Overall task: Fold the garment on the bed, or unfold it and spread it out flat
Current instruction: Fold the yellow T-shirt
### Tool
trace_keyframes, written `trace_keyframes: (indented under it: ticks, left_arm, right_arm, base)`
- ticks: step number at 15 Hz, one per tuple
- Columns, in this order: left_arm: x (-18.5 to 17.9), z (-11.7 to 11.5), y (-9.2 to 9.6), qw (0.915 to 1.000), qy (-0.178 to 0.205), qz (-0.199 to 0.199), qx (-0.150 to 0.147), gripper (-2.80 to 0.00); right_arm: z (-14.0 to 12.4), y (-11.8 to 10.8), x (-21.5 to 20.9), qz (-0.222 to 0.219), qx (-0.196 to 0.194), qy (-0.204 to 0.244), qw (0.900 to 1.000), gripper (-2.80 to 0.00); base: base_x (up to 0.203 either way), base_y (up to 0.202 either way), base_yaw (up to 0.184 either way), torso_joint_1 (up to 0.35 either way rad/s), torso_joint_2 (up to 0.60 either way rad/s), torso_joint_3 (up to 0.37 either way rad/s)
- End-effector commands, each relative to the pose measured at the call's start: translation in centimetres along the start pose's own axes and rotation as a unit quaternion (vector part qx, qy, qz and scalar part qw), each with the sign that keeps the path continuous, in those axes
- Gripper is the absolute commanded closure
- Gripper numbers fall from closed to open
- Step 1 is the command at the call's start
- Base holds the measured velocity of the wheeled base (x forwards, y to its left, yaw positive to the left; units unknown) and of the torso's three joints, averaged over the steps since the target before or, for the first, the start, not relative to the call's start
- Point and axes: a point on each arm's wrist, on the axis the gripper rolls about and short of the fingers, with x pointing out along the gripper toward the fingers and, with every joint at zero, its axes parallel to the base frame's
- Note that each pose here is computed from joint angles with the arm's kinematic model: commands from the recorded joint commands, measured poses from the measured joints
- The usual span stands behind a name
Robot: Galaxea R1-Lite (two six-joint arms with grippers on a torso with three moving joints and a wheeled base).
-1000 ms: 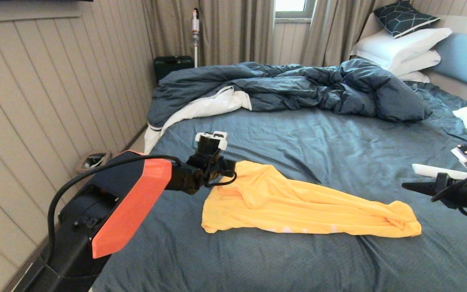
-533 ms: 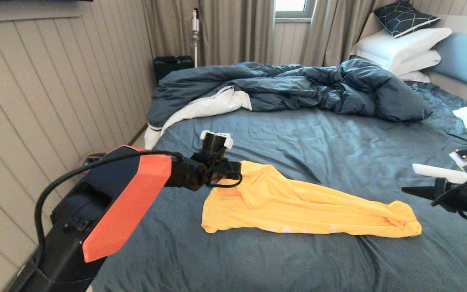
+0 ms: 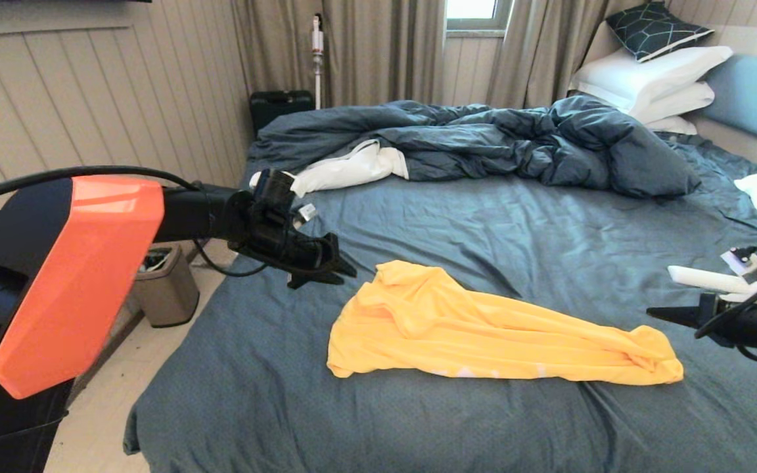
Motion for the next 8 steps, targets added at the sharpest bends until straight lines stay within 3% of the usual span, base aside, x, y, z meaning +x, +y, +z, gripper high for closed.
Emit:
trace_keyframes:
  ticks: [1, 5, 8]
  left_arm:
    - [-0.2, -0.1, 1.0, 0.9997, 0.017, 0.000, -0.019, -2.80]
    - [2.4, -1.1, 2.2, 0.9979, 0.053, 0.008, -0.037, -2.80]
    - [4.1, -1.9, 2.7, 0.9968, 0.060, 0.038, -0.036, -2.80]
  right_arm:
    - [0.0, -0.1, 0.0, 0.002, 0.000, 0.000, 1.000, 0.00]
    - [0.0, -0.4, 0.0, -0.001, 0.000, -0.003, 1.000, 0.00]
    - [0.2, -0.7, 0.1, -0.003, -0.004, -0.007, 1.000, 0.00]
  base:
    - [0.000, 0.000, 0.000, 0.000, 0.00, 0.000]
    - [0.000, 0.000, 0.000, 0.000, 0.00, 0.000]
    - [0.000, 0.000, 0.000, 0.000, 0.00, 0.000]
